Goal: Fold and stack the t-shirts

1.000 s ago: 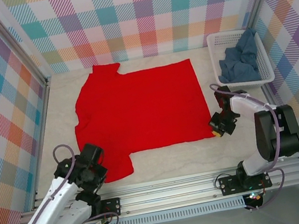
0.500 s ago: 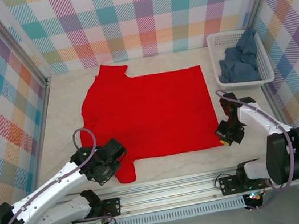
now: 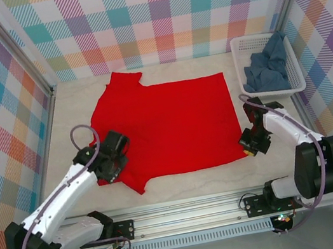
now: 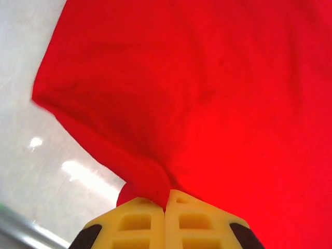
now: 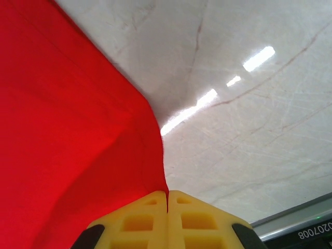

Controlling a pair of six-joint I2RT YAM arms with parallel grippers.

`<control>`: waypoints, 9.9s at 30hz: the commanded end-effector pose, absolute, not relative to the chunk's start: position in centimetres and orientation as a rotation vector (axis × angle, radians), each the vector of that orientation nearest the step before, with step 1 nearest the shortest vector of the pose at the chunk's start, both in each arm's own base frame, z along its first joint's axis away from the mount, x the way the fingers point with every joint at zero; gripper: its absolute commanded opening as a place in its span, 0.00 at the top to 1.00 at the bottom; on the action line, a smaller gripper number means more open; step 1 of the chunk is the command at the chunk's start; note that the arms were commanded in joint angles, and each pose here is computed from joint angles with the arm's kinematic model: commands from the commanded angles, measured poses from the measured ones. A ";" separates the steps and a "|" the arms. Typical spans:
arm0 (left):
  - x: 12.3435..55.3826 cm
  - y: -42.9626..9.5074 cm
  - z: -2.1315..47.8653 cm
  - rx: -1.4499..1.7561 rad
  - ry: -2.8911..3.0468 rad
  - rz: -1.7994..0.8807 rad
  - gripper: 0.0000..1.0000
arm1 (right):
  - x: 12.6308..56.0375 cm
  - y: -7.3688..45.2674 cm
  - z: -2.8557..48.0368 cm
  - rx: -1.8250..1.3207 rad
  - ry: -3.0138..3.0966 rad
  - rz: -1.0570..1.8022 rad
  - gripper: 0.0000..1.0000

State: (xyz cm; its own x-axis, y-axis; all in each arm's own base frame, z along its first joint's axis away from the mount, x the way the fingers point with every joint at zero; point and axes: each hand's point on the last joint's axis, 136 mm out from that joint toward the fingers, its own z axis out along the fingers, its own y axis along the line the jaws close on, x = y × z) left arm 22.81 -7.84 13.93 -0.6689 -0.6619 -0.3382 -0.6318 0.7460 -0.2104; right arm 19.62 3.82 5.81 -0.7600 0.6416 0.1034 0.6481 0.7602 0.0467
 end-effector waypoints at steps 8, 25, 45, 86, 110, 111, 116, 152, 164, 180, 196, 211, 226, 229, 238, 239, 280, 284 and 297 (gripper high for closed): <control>33.4 -7.2 17.7 -0.816 2.504 -0.193 1.00 | 24.2 3.3 6.7 -1.152 -2.868 -0.125 1.00; 39.7 -3.3 19.0 -0.851 2.447 -0.138 1.00 | 31.6 2.7 7.4 -1.164 -2.936 -0.112 1.00; 40.5 -0.7 18.5 -0.932 2.426 -0.053 1.00 | 35.8 2.6 6.7 -1.087 -2.980 -0.091 1.00; 38.0 4.4 14.9 -1.136 2.560 0.113 0.42 | 36.2 3.5 11.1 -0.979 -3.110 -0.221 0.56; 32.7 4.6 4.3 -1.526 2.540 -0.336 0.55 | 27.2 4.4 4.1 -1.340 -2.805 -0.597 0.60; 32.5 4.5 4.1 -1.522 2.546 -0.334 0.57 | 27.3 4.2 4.0 -1.350 -2.800 -0.599 0.61; 32.5 4.5 3.5 -1.501 2.563 -0.336 0.69 | 28.4 4.2 3.1 -1.359 -2.790 -0.612 0.65; 29.7 6.2 4.2 -1.488 2.689 -0.084 1.00 | 29.0 6.1 4.7 -1.285 -2.923 -0.509 0.73; 30.0 6.5 4.3 -1.463 2.710 -0.063 1.00 | 30.9 5.0 1.7 -1.225 -2.886 -0.283 0.73; 27.2 5.9 3.8 -1.518 2.733 -0.035 1.00 | 26.9 3.8 1.9 -1.180 -2.842 -0.085 1.00; 17.5 3.9 3.2 -1.716 2.690 0.045 0.99 | 17.3 2.8 2.4 -1.283 -2.648 0.054 1.00; 23.8 1.1 10.5 -1.354 2.620 -0.013 0.59 | 24.3 5.9 9.9 -1.009 -3.154 -0.240 0.62; 25.8 -10.4 3.8 -1.350 2.817 -0.455 0.61 | 26.8 15.1 9.5 -0.571 -3.136 -0.900 0.63; 25.4 -10.2 3.2 -1.340 2.858 -0.401 0.66 | 26.8 15.0 9.5 -0.581 -3.138 -0.890 0.63; 26.7 -10.7 3.9 -1.279 2.850 -0.393 0.93 | 26.7 14.8 9.3 -0.614 -3.131 -0.874 0.65; 27.0 -10.8 4.2 -1.266 2.845 -0.386 0.97 | 26.8 14.8 9.3 -0.614 -3.132 -0.873 0.65; 37.8 -16.9 5.7 -0.486 3.002 -0.172 1.00 | 26.1 14.9 8.7 -0.619 -3.086 -0.849 0.72; 38.3 -16.7 6.5 -0.480 2.966 -0.151 1.00 | 26.1 15.0 8.5 -0.620 -3.079 -0.845 0.72; 39.3 -19.9 6.3 -0.247 2.980 -0.239 1.00 | 26.0 15.0 8.0 -0.627 -3.062 -0.838 0.73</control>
State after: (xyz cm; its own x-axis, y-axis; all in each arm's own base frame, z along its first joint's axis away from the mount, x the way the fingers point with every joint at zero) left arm 39.19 -18.37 6.54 -0.9573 -0.2581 -0.1305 -0.2365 0.9583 -0.1601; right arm 26.42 14.60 8.34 -0.9146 0.4042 -0.0145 0.3426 0.7933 0.5033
